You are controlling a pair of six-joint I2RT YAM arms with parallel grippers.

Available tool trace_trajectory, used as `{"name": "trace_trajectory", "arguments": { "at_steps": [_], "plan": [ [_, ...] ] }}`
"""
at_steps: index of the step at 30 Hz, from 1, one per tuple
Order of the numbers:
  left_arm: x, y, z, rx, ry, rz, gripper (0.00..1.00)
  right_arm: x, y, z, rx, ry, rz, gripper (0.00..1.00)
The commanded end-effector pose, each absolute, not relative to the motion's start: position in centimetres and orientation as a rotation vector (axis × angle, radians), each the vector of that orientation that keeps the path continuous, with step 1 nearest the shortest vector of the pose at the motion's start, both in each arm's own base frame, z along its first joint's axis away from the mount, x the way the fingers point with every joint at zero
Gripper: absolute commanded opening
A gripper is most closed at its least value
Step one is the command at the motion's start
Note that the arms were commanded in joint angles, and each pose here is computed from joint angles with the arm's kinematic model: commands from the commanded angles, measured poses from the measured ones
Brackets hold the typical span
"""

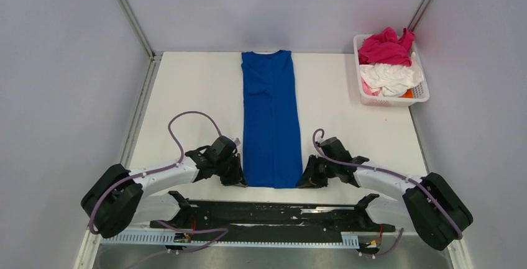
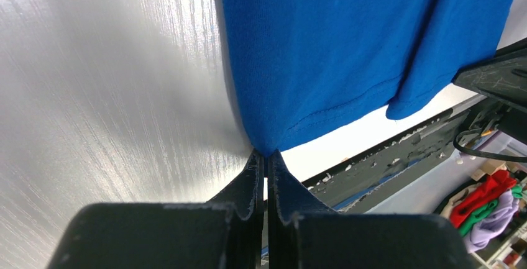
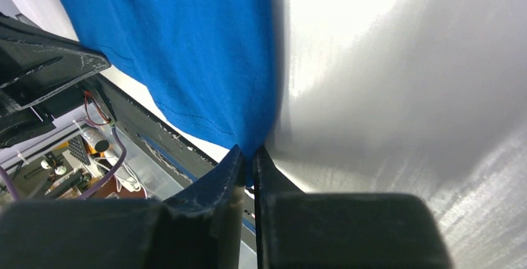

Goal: Fold and stack the t-shirts
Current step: Grab the bottom of the folded rectangular tshirt with both arms, then fold the folded rectangular tshirt in 1/3 of the way

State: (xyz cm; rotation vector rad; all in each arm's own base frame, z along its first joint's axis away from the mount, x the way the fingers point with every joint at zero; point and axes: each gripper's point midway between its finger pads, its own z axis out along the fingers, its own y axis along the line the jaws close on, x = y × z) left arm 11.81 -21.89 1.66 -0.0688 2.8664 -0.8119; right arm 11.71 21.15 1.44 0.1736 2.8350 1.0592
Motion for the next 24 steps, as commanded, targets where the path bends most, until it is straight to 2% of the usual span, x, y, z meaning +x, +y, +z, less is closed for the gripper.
{"name": "trace_trajectory", "arguments": {
  "at_steps": [1, 3, 9, 17, 24],
  "plan": [
    [12.0, -21.6, 1.7, -0.029, 2.813, -0.818, 0.00, 12.0, 20.1, 0.0, 0.151, 2.833, 0.955, 0.05],
    [12.7, -22.2, 2.6, -0.009, 2.759, -0.859, 0.00, 12.8, 20.6, 1.0, 0.112, 2.785, 0.980, 0.01],
    [15.5, -23.4, 5.6, 0.035, 2.596, -0.893, 0.00, 16.7, 22.1, 5.2, 0.013, 2.603, 0.991, 0.00],
    [23.2, -25.0, 10.1, -0.012, 2.373, -0.921, 0.00, 23.3, 23.3, 9.5, 0.020, 2.427, 0.862, 0.00],
    [30.9, -22.9, 12.0, -0.077, 2.293, -0.779, 0.00, 29.8, 23.0, 11.6, 0.060, 2.347, 0.727, 0.00]
  ]
}}
